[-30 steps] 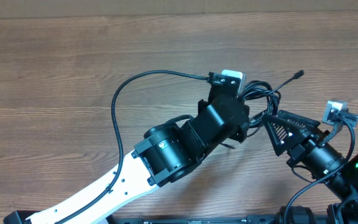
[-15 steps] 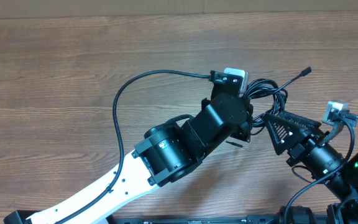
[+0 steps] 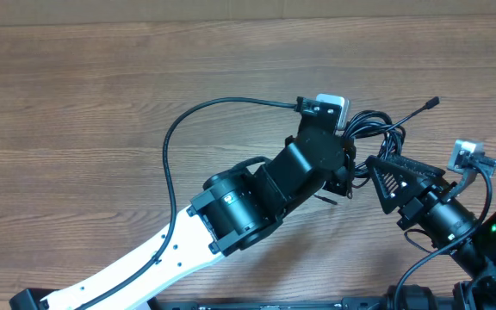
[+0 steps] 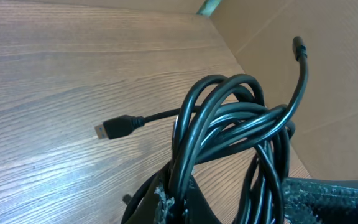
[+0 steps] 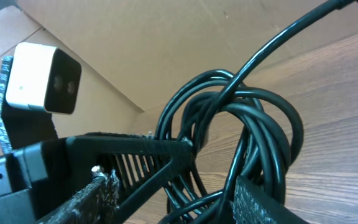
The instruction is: Untangle cables
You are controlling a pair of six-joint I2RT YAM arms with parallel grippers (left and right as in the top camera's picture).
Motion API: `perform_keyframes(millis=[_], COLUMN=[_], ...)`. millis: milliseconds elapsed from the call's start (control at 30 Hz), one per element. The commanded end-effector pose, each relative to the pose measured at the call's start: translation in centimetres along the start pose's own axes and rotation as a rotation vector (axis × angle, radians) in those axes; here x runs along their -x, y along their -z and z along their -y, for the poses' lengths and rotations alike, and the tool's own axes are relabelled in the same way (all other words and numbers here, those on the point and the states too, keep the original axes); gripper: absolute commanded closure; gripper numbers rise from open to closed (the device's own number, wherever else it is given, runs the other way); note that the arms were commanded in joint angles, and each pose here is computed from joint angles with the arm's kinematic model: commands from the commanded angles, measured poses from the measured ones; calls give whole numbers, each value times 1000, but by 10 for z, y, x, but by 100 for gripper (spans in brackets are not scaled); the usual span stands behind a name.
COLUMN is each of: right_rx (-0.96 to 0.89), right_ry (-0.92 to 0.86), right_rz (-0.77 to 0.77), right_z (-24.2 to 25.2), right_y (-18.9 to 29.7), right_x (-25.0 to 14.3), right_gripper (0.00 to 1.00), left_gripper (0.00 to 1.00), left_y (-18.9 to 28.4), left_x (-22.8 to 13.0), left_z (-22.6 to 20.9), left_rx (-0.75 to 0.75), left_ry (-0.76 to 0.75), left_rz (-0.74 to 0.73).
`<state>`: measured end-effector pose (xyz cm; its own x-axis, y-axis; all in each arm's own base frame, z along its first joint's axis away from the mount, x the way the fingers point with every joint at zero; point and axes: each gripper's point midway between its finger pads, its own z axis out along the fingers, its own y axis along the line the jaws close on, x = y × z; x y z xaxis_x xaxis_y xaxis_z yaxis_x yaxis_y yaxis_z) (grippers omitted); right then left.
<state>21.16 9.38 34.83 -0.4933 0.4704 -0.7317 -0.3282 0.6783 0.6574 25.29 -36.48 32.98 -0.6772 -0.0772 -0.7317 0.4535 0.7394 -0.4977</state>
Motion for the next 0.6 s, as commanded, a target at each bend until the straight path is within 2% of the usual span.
perform_keyframes(millis=[0, 267, 567], right_rx=[47, 59, 23], right_ry=[-10, -11, -26], right_rz=[-4, -15, -19], right_z=[-12, -14, -6], right_y=[2, 2, 2], right_x=[2, -1, -3], right_gripper=[41, 42, 48], left_gripper=[96, 96, 96], left_y=[-2, -4, -3], left_x=[-3, 0, 2], left_z=[21, 26, 28], left_rx=[-67, -90, -100], left_ry=[-4, -1, 1], left_rz=[-22, -8, -2])
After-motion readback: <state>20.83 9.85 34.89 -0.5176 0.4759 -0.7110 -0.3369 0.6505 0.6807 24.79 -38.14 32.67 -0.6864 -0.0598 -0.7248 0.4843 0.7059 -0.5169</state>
